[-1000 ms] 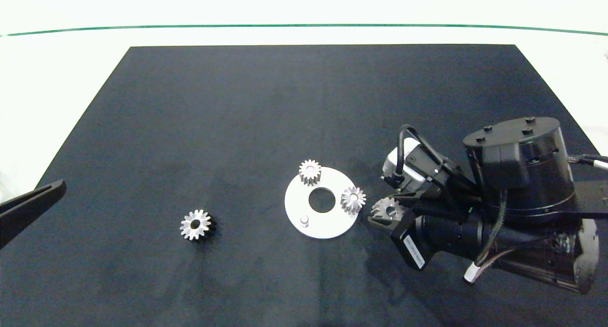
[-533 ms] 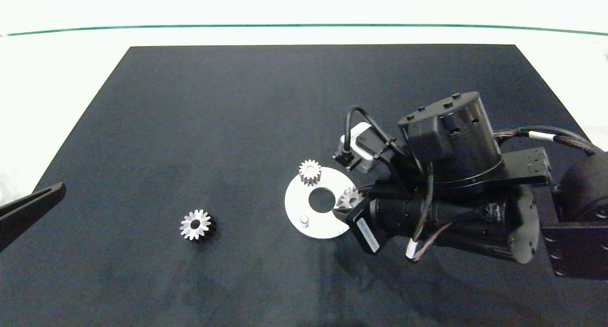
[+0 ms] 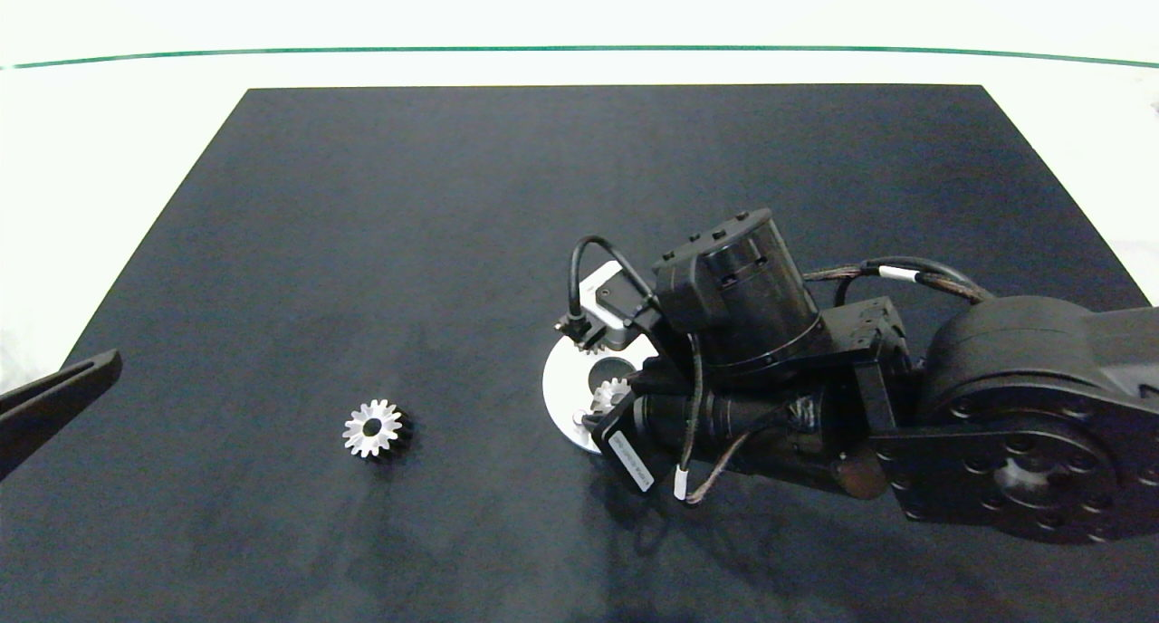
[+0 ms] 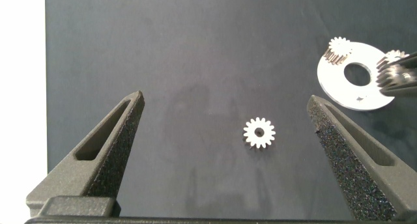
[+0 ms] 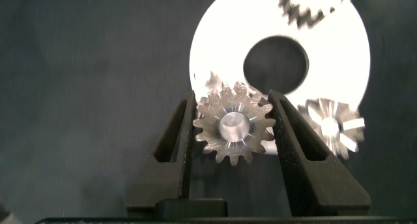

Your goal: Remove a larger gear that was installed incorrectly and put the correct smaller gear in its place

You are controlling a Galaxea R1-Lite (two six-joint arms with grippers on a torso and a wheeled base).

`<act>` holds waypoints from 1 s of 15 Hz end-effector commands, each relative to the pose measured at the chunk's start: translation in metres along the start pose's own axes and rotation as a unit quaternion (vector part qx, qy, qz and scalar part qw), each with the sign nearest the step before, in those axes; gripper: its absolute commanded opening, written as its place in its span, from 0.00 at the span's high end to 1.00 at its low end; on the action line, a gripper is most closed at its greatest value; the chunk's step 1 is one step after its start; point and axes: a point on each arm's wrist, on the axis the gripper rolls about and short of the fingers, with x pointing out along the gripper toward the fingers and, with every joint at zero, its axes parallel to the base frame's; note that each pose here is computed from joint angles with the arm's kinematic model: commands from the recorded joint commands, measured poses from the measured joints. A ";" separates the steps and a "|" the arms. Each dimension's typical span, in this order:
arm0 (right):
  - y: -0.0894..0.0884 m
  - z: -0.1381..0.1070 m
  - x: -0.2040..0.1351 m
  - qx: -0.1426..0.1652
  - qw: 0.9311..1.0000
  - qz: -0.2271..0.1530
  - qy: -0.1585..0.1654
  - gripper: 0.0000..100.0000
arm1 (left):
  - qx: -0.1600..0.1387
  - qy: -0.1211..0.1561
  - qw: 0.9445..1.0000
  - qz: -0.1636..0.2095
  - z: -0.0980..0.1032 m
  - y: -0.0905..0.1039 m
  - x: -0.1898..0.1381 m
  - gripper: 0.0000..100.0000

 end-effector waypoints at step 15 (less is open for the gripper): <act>0.019 0.010 0.030 -0.017 1.000 0.004 0.015 0.78 | 0.000 0.005 1.000 -0.001 -0.003 0.000 -0.004 0.00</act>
